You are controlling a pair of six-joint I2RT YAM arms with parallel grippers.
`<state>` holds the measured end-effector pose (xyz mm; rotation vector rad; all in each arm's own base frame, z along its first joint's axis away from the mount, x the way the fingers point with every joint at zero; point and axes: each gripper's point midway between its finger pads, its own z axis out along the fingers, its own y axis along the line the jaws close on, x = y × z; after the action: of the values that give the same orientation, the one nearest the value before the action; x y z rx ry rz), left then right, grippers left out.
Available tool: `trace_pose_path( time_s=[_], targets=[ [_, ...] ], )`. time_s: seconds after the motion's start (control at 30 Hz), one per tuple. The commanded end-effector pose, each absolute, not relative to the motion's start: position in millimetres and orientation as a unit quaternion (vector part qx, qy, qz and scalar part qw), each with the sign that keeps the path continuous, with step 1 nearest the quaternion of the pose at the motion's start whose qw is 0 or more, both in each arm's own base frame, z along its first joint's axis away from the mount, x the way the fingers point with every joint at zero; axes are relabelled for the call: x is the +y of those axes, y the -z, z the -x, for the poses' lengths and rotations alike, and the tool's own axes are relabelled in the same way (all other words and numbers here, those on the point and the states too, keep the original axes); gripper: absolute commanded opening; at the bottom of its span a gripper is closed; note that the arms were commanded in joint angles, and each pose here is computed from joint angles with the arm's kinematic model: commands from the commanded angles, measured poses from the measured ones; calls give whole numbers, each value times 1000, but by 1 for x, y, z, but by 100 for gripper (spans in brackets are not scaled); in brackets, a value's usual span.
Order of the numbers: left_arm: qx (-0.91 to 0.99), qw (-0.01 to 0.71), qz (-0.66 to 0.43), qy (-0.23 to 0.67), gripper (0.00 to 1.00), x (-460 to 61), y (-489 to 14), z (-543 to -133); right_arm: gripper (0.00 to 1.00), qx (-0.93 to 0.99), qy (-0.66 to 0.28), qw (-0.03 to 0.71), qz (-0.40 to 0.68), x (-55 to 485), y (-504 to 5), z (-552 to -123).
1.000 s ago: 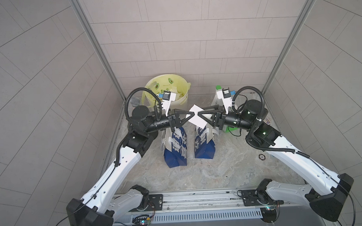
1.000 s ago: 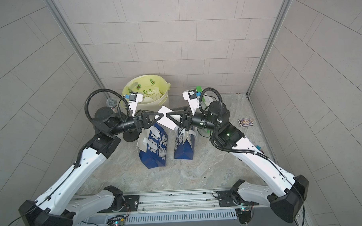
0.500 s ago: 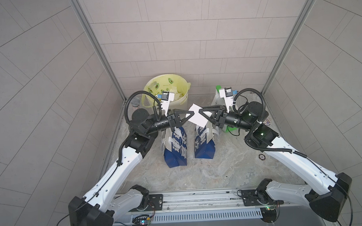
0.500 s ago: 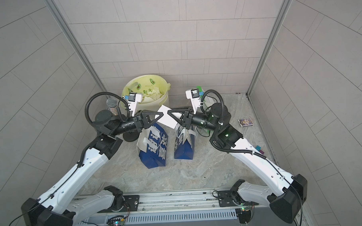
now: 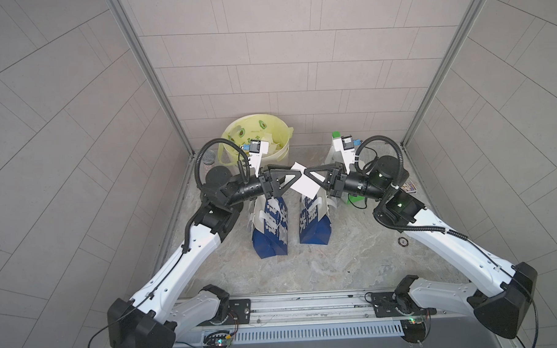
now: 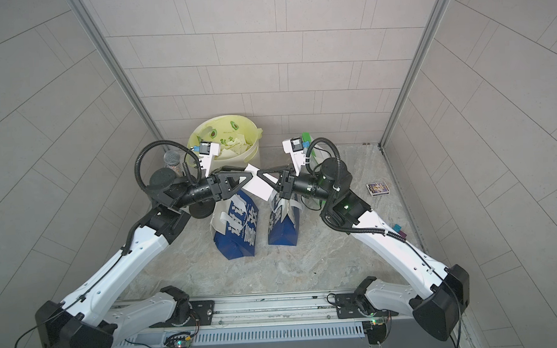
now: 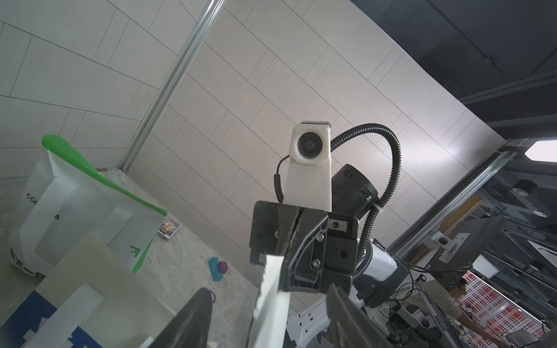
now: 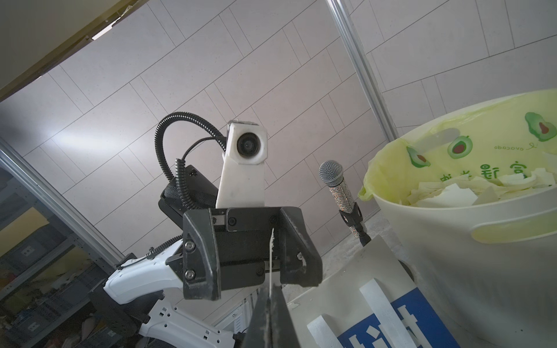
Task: Shred takeout receipts and throw away
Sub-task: Shred the takeout receipt.
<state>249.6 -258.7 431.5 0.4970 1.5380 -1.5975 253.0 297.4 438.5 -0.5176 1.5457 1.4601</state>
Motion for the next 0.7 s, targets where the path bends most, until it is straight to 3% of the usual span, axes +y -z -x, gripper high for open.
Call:
trace_pose_path(
  time_s=[0.0,0.23,0.37,0.5,0.67],
  targets=[
    [578,434,-197,663,55,-258,-459,-249,0,607,-606,462,228,300,-453,-246],
    [571,416,-195,681,19,-262,-458,-250,0,609,-602,462,230,302,-451,-249],
    [573,414,-197,680,4,-262,-458,-249,0,621,-585,468,229,301,-447,-254],
    [596,417,-184,661,0,-261,-451,-255,0,637,-545,494,231,297,-443,-264],
    [721,430,-118,531,0,-245,-409,-289,0,648,-449,559,258,290,-440,-280]
  ],
)
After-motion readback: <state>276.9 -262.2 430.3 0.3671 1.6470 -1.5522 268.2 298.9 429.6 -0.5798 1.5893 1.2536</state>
